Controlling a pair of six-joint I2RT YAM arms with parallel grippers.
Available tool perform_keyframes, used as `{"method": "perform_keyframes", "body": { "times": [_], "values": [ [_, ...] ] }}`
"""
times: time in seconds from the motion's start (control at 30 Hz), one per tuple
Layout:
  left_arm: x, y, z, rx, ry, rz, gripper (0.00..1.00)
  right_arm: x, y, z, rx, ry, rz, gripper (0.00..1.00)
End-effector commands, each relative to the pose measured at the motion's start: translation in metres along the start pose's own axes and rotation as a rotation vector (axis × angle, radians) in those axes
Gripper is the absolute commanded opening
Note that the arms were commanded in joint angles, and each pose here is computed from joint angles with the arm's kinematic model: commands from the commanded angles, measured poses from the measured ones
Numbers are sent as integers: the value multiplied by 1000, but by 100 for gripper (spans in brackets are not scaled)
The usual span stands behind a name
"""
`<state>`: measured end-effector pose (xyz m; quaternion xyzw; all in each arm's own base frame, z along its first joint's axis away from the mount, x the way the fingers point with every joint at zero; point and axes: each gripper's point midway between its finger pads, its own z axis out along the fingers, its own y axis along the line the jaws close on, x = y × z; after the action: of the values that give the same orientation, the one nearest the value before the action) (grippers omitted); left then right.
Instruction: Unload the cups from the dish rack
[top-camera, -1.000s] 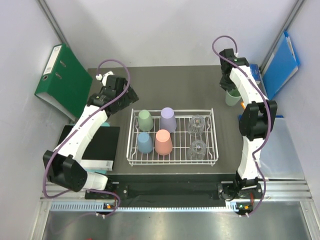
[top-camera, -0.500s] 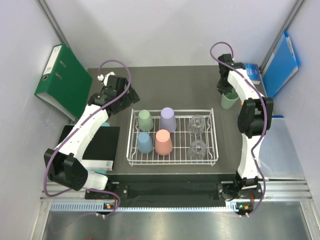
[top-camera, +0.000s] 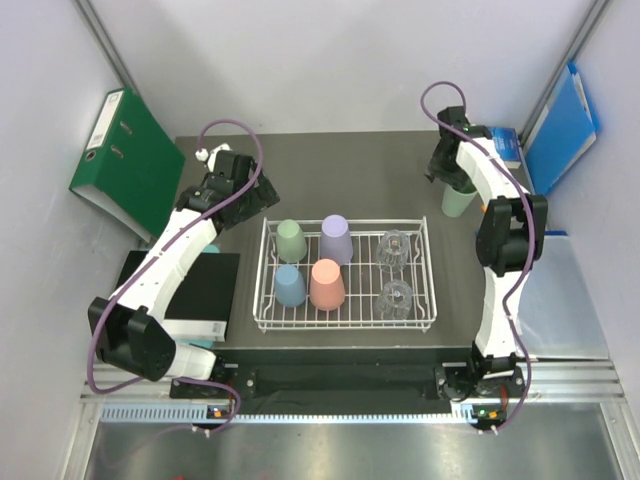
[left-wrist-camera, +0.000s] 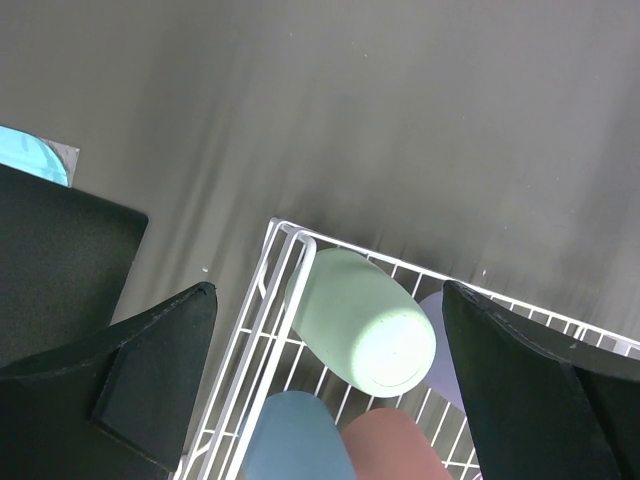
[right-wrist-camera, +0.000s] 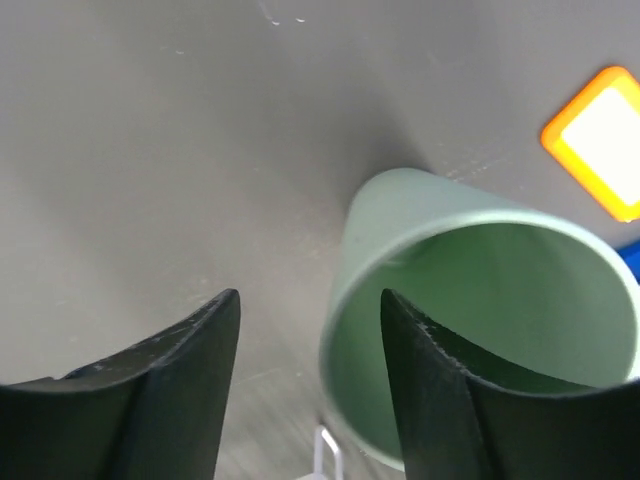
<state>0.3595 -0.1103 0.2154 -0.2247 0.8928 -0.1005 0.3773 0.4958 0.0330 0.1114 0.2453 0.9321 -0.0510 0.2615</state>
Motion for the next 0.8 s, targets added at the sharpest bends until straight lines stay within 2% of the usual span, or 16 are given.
{"method": "perform_keyframes", "body": {
  "times": [0.0, 0.17, 0.33, 0.37, 0.43, 0.47, 0.5, 0.63, 0.77],
  "values": [
    [-17, -9, -8, 32, -56, 12, 99, -53, 14, -67, -145, -160, 70, 60],
    [-26, -15, -13, 52, -85, 16, 99, -77, 17, -116, -225, -240, 116, 66],
    [-35, -31, -24, 105, -123, 51, 99, -96, 26, -218, -409, -408, 117, 78],
    [-32, -38, -26, 117, -125, 67, 99, -89, 30, -227, -445, -406, 94, 80],
    [-30, -48, -28, 128, -137, 111, 99, -86, 37, -272, -566, -480, 59, 84],
    [-22, -57, -31, 135, -140, 150, 99, -67, 42, -268, -603, -445, 17, 87],
    [-22, -63, -34, 136, -153, 191, 99, -58, 43, -301, -676, -490, -1, 89],
    [6, -73, -36, 99, -131, 317, 99, -2, 49, -331, -830, -521, -127, 98],
    [20, -57, -31, 56, -99, 317, 99, 60, 32, -336, -934, -543, -168, 99]
  ]
}}
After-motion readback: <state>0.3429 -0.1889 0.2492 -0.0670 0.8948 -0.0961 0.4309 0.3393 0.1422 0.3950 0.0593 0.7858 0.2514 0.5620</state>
